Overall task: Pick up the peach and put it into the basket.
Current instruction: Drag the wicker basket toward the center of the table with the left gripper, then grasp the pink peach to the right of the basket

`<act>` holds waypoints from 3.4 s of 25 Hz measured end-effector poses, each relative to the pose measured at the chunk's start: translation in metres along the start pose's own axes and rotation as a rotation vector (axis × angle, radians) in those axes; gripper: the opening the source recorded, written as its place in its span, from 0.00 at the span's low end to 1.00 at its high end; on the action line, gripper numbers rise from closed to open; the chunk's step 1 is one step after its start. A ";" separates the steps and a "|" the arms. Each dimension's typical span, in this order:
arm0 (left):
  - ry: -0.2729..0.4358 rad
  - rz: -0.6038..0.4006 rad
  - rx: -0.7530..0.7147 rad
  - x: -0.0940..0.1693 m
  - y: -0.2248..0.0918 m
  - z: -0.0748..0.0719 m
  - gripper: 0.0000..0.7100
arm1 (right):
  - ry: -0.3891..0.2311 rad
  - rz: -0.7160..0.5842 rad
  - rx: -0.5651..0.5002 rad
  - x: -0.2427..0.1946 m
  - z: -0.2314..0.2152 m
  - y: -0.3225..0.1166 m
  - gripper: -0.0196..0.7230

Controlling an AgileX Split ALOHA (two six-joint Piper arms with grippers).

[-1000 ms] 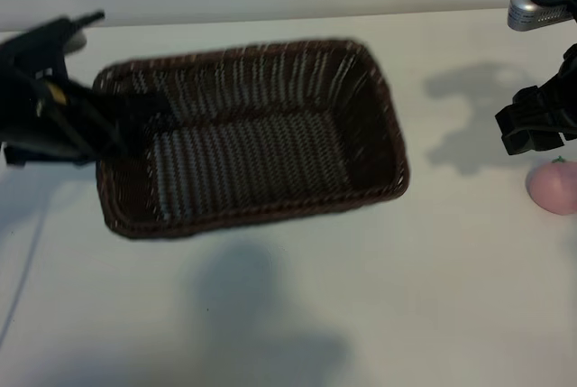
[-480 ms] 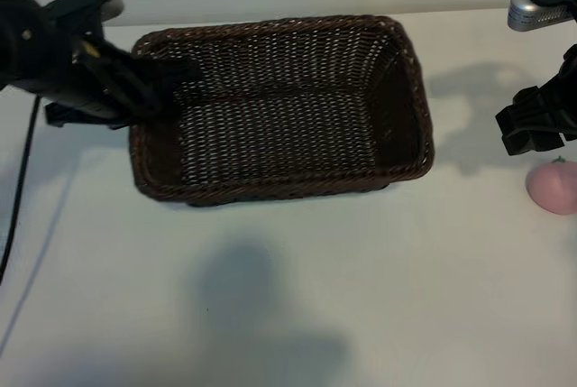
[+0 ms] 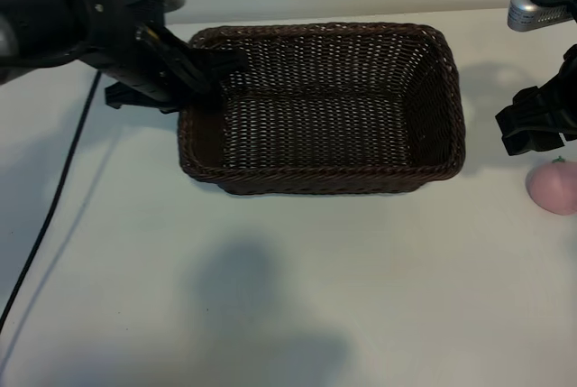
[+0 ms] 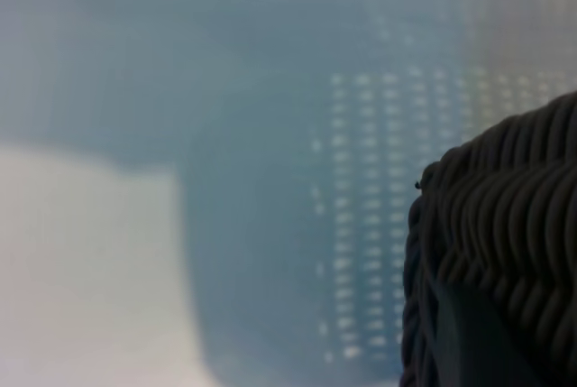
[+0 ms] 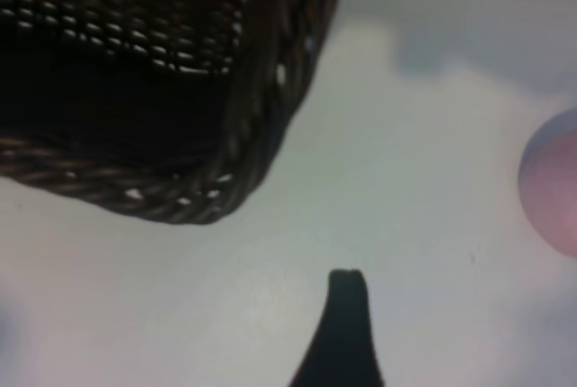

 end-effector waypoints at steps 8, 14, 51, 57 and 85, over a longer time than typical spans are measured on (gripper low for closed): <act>0.023 0.031 -0.003 -0.031 -0.007 0.008 0.22 | 0.000 0.000 0.000 0.000 0.000 0.000 0.82; 0.026 0.036 0.011 -0.043 -0.009 0.010 0.22 | 0.000 0.000 -0.001 0.000 0.000 0.000 0.82; 0.069 -0.043 -0.074 0.079 0.014 0.015 0.94 | -0.002 0.000 0.000 0.000 0.000 0.000 0.82; 0.137 -0.104 -0.060 0.145 0.021 0.058 0.90 | -0.002 0.000 0.000 0.000 0.000 0.000 0.82; 0.221 -0.504 -0.216 0.338 -0.132 0.050 0.84 | -0.002 0.000 0.000 0.000 0.000 0.000 0.82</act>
Point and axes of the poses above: a point on each arm's last joint axis where the gripper is mounted, x pointing back along that axis away from the gripper, z along the wrist's bending axis when the last joint is at zero, y = z × x, the point moved 1 cm from there along -x, pointing out along that axis toward the gripper, and after that the axes turned 5 degrees about -x, right-handed, at the moved point
